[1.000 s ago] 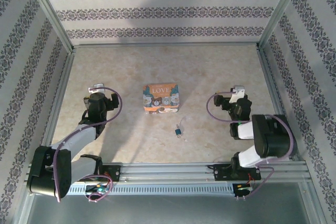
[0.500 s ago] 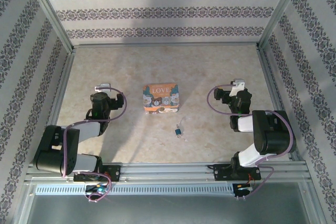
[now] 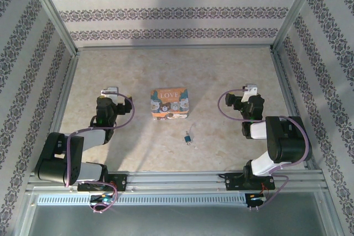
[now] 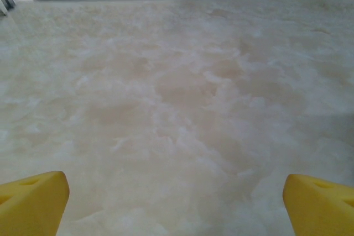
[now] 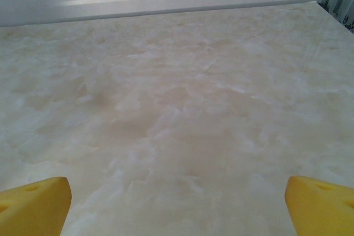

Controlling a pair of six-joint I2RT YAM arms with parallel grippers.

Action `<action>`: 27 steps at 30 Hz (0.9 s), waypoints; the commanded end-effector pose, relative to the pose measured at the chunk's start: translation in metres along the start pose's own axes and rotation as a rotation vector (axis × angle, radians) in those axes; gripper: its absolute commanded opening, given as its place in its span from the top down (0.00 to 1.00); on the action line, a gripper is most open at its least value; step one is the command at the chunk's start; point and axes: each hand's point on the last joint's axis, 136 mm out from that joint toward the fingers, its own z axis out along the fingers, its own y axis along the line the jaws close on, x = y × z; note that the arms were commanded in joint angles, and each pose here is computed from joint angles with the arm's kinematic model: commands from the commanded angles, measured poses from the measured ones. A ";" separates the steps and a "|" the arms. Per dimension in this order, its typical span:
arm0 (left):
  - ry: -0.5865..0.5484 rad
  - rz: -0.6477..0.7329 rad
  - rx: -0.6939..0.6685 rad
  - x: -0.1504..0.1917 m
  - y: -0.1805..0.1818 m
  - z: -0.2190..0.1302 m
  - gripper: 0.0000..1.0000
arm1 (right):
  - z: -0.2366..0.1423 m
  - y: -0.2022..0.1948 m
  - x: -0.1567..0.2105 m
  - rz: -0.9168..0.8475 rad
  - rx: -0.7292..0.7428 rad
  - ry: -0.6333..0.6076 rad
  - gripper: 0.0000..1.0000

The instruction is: Unlock a padlock with a key

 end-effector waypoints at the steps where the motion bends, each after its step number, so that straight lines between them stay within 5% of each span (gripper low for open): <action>1: -0.125 0.050 -0.104 -0.021 0.020 -0.003 0.01 | 0.000 0.003 -0.011 -0.014 0.004 -0.032 0.02; 11: -0.203 0.054 -0.076 -0.002 0.016 0.008 0.01 | 0.000 0.002 -0.011 -0.015 0.005 -0.033 0.02; 18: -0.065 0.038 -0.144 0.001 0.027 0.030 0.01 | 0.000 0.002 -0.011 -0.016 0.006 -0.030 0.02; 27: -0.058 -0.008 -0.151 0.002 0.037 0.031 0.01 | 0.000 0.003 -0.010 -0.022 0.012 -0.028 0.02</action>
